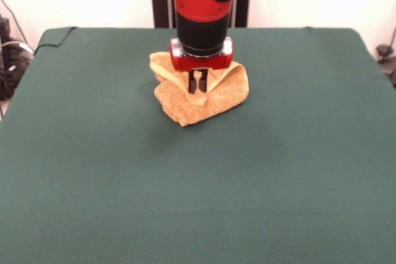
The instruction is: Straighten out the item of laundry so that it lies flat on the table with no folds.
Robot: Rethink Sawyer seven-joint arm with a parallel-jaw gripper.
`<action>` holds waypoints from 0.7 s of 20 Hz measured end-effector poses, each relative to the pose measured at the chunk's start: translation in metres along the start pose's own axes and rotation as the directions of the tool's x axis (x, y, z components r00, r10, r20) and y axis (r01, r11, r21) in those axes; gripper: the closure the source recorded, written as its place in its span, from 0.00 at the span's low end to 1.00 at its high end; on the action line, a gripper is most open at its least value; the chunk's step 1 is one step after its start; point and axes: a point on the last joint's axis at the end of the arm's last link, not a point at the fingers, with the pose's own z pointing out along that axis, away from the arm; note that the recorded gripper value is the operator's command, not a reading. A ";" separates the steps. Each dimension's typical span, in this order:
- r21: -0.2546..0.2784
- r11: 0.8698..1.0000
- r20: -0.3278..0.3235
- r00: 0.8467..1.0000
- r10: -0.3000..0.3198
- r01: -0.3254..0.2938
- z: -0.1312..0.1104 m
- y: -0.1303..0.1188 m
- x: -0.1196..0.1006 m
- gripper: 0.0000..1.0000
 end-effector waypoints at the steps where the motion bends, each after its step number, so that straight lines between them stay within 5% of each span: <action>1: 0.000 1.000 0.005 1.000 0.000 0.000 -0.003 0.000 -0.001 1.00; 14: -0.023 0.999 0.081 0.996 0.029 -0.027 -0.061 -0.018 -0.011 1.00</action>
